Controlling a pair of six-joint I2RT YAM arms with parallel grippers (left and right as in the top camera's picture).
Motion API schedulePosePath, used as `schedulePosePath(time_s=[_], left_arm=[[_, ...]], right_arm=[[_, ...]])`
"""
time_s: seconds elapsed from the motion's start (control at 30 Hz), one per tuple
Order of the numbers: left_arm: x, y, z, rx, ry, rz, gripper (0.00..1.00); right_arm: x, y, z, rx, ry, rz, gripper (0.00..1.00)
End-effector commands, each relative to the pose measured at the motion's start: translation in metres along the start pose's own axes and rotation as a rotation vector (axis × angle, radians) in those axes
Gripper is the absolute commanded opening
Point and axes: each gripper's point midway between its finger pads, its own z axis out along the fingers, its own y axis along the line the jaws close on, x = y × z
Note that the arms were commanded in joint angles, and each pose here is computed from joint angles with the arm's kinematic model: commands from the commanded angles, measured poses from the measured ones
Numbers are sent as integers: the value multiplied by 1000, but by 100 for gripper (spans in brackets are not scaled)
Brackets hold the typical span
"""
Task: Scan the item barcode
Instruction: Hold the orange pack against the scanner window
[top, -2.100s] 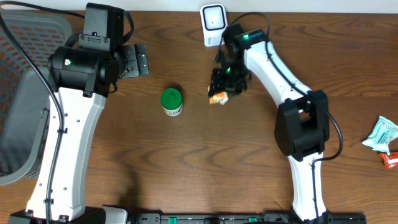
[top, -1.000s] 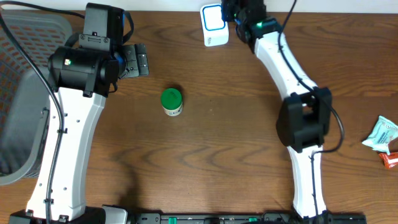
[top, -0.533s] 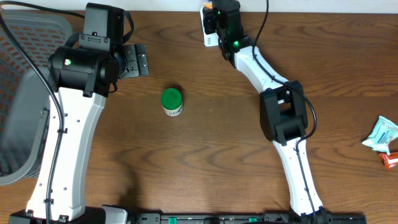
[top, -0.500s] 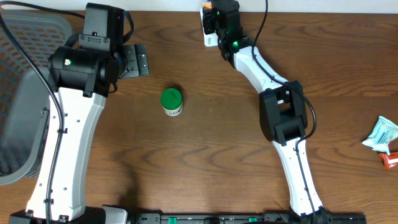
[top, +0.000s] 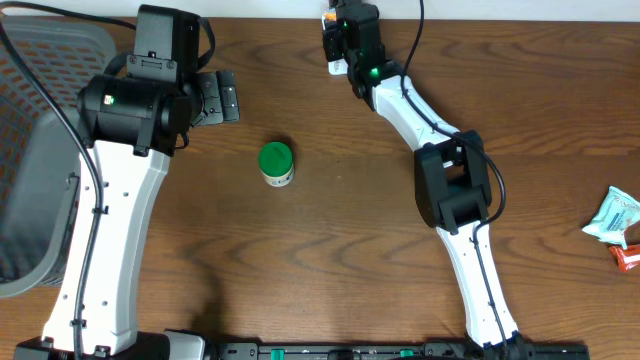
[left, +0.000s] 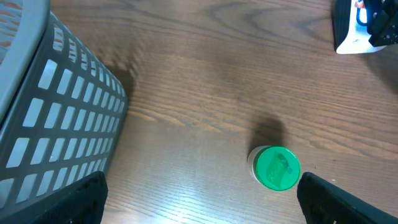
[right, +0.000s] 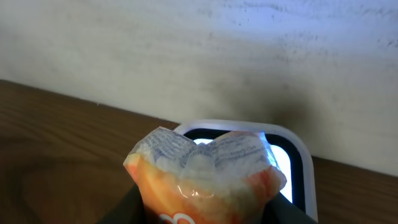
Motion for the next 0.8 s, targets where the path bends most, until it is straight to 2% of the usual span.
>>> schedulePosePath(time_s=[0.0,0.13,0.27,0.5,0.63,0.77], left_arm=[[-1,4,1,-19,0,-1,98],[-1,4,1,-19,0,-1,98],[-1,4,1,-19,0,-1,98],[-1,4,1,-19,0,-1,98],[-1,4,1,-19,0,-1,98],[-1,4,1,-19,0,-1,98]], right_arm=[[46,-12,2,45,158,-19,26],[58,-16,-16,53,279,-27,26],[48,-19,-47,66,367,-17,27],[39,-27,-132,93,601,-36,29],[56,-51,-184,166,787,-59,27],[86,-90,-236,328,1014,-68,22]])
